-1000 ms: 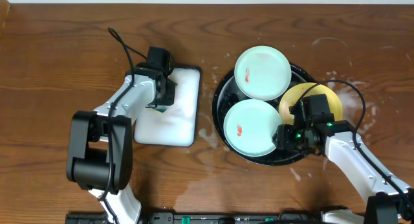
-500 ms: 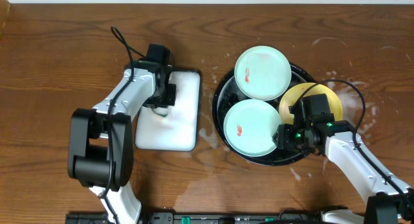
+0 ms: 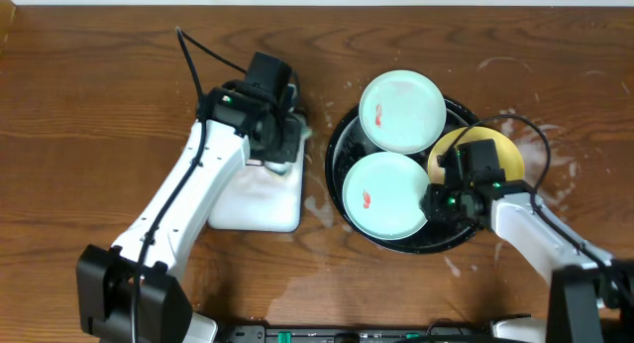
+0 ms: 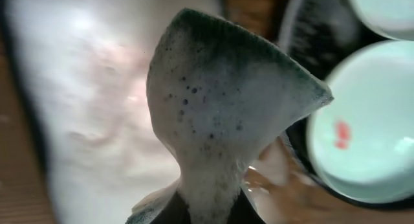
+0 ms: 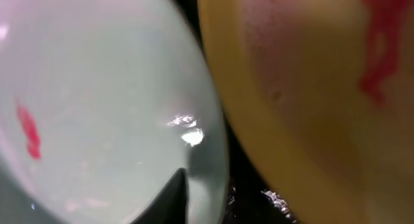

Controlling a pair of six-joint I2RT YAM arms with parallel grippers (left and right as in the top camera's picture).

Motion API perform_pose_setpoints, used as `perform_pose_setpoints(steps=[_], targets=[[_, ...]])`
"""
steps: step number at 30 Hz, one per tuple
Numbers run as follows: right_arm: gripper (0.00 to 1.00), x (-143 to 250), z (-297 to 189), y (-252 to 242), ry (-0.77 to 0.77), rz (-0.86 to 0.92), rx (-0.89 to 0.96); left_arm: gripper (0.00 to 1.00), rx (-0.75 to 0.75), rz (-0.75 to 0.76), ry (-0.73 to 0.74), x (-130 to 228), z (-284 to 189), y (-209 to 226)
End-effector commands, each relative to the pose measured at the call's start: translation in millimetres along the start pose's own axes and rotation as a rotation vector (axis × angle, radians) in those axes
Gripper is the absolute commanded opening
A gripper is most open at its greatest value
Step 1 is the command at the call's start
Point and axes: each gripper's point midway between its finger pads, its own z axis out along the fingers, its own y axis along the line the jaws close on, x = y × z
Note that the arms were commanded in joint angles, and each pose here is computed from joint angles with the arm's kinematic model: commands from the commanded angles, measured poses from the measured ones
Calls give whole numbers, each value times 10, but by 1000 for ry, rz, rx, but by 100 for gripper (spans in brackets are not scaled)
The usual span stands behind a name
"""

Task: Clean dirty plates on tray and stack at the side
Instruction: 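Scrub the lower pale green plate with the sponge in the left gripper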

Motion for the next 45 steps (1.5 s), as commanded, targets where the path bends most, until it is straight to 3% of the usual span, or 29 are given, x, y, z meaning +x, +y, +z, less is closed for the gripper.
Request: perform_pose_setpoints(steps=[1, 2, 16, 21, 25, 29, 33, 37, 41, 45], targets=[[6, 58, 125, -147, 26, 58, 69, 8, 146, -48, 49, 84, 11, -373], [1, 58, 142, -162, 27, 70, 75, 7, 155, -58, 61, 112, 34, -427], [1, 11, 125, -191, 2, 136, 96, 8, 211, -161, 176, 470, 833, -1444], [1, 17, 125, -183, 5, 136, 91, 8, 325, -178, 262, 581, 1140, -1791], [1, 23, 127, -167, 9, 144, 82, 7, 254, -195, 302, 662, 1481, -1637], [1, 30, 128, -141, 14, 144, 67, 7, 25, -160, 257, 627, 1705, -1080], [1, 30, 128, -142, 14, 144, 68, 7, -243, -144, 144, 423, 1565, -548], [1, 30, 128, -142, 14, 144, 68, 7, -343, -47, 47, 191, 1396, -420], [1, 30, 128, -142, 14, 144, 68, 7, -305, -9, 37, 174, 1454, -551], [1, 31, 128, -142, 15, 144, 68, 8, -65, -33, 134, 333, 1642, -1014]])
